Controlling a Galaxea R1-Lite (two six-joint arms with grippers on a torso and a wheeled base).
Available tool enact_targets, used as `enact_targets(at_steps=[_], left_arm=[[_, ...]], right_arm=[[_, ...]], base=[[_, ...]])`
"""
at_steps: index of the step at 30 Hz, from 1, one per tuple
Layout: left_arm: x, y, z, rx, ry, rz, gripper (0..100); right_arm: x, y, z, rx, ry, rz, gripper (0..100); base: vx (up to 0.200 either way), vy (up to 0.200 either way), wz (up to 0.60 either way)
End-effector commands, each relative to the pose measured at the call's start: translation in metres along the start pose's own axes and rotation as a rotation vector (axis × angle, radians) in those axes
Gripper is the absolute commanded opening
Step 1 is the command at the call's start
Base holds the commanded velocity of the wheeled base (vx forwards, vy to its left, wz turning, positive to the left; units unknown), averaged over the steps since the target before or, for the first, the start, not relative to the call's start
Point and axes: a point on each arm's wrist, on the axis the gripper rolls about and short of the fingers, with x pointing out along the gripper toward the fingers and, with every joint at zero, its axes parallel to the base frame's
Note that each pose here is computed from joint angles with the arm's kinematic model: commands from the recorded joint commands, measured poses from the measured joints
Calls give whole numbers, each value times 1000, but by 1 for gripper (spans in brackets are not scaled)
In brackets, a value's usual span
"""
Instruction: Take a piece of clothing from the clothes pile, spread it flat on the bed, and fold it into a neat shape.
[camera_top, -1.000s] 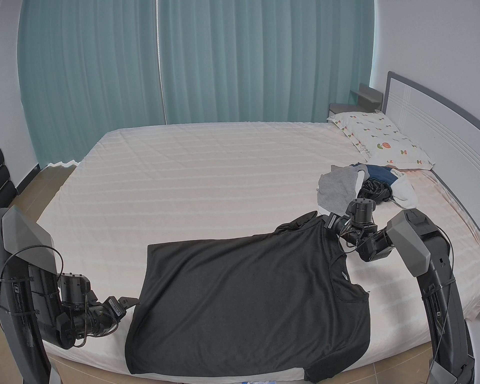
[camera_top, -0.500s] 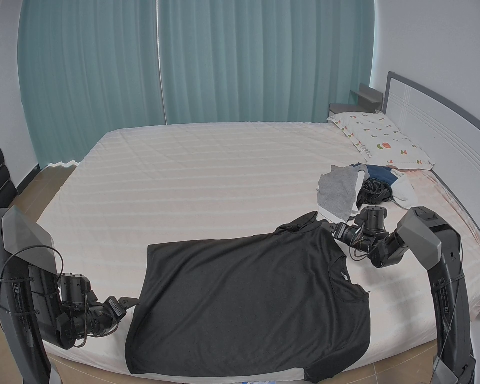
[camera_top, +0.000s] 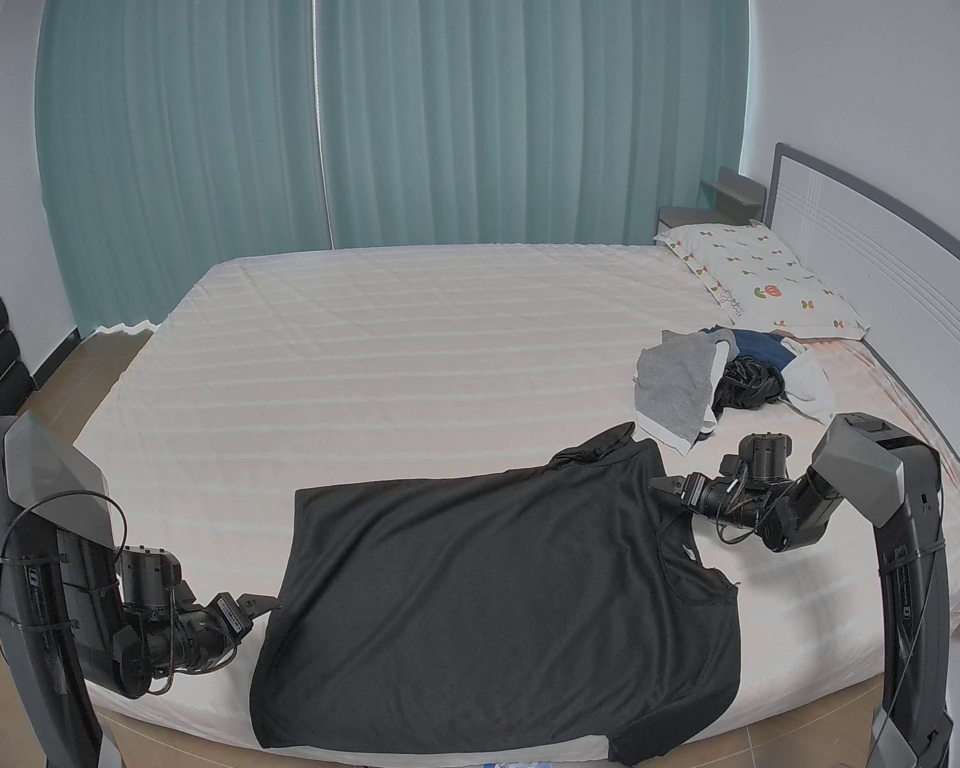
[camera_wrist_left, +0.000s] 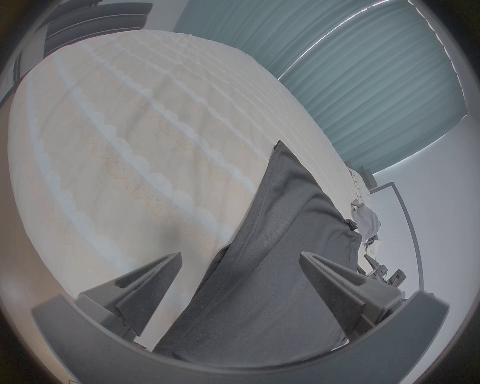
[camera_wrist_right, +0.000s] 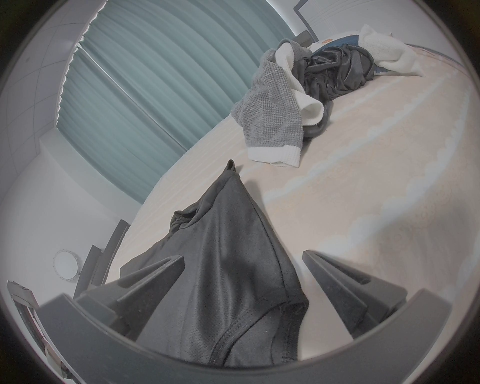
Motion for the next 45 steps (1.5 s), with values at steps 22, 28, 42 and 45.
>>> enact_targets(at_steps=[22, 28, 42, 45], left_arm=[[0, 0, 0, -1, -2, 1, 100], [0, 0, 0, -1, -2, 1, 100], [0, 0, -1, 2, 3, 1, 100], [0, -1, -2, 2, 5, 0, 100]], right_arm=[[-6, -29, 22, 33, -87, -68, 0], [-7, -33, 21, 36, -90, -73, 0], [-25, -21, 25, 30, -96, -58, 100], [-47, -8, 27, 32, -95, -56, 100]], base=[[0, 0, 0], [0, 0, 0], [0, 0, 0], [0, 0, 0]])
